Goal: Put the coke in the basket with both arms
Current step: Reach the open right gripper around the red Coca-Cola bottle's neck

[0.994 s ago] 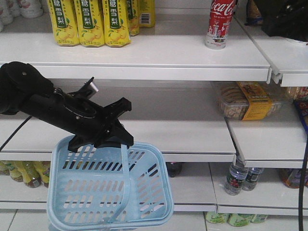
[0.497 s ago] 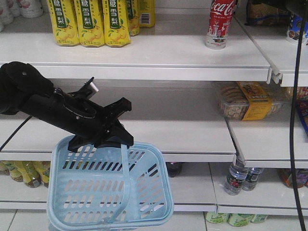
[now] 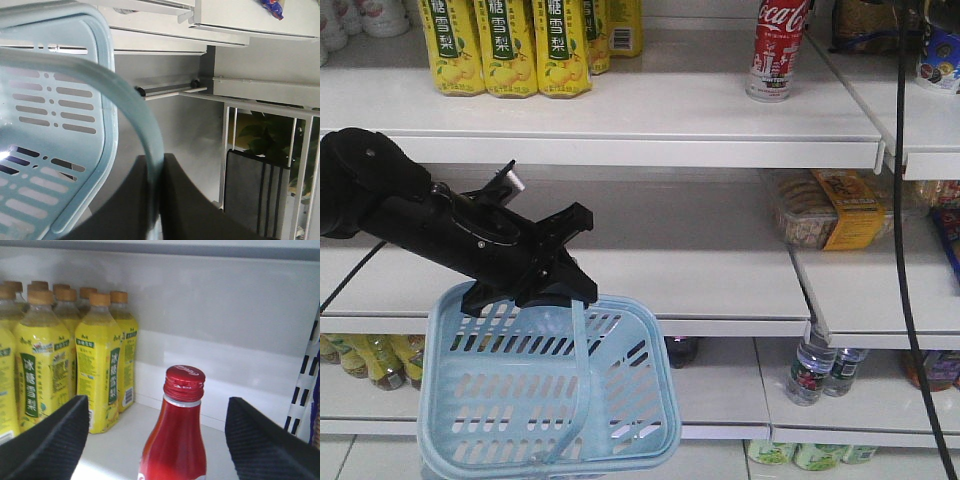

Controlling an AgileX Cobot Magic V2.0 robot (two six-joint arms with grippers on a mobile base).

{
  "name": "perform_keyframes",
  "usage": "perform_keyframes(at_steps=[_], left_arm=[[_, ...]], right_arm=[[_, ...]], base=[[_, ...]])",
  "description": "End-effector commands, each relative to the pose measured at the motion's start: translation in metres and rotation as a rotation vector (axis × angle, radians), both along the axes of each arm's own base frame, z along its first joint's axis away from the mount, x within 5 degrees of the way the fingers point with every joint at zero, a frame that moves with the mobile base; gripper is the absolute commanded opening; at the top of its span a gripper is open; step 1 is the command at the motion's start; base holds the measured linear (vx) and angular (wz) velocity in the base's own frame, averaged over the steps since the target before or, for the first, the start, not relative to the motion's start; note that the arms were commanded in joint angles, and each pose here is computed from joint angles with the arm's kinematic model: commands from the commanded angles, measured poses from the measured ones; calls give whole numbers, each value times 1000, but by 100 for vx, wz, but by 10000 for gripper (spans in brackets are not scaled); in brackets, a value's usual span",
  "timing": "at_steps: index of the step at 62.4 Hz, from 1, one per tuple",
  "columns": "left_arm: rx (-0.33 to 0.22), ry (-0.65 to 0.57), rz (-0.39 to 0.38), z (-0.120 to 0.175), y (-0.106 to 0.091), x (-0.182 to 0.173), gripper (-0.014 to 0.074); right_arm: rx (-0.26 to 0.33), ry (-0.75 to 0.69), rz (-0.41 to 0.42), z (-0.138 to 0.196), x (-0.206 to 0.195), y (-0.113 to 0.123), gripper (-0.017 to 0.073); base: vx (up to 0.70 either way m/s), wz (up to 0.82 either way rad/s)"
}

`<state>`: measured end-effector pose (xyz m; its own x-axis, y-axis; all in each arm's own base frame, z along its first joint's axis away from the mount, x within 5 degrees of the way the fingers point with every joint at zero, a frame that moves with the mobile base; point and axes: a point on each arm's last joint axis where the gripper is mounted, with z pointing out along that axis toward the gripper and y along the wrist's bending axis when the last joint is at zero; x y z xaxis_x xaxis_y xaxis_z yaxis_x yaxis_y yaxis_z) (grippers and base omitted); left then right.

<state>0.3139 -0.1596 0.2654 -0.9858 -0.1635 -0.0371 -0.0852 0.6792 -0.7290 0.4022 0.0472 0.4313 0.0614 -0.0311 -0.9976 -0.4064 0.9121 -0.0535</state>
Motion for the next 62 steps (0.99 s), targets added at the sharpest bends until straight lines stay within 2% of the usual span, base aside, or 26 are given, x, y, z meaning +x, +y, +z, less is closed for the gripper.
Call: perform_keyframes(at_steps=[1, 12, 30, 49, 55, 62], left_arm=[[-83, -53, 17, 28, -4, -5, -5], [-83, -53, 17, 28, -4, -5, -5], [-83, -53, 17, 28, -4, -5, -5], [-83, -53, 17, 28, -4, -5, -5], [-83, -53, 17, 28, -4, -5, -5], [-83, -53, 17, 28, -4, -5, -5]], right_arm=[[3, -63, -21, 27, -9, -4, 553], [-6, -62, -25, 25, 3, -4, 553], [28, -75, -24, 28, 19, -4, 553], [29, -61, -19, 17, 39, -3, 552], [19, -59, -17, 14, 42, -3, 525], [5, -59, 7, 11, 44, 0, 426]], base=[[0, 0], [0, 0], [0, 0], [0, 0], [0, 0], [0, 0]])
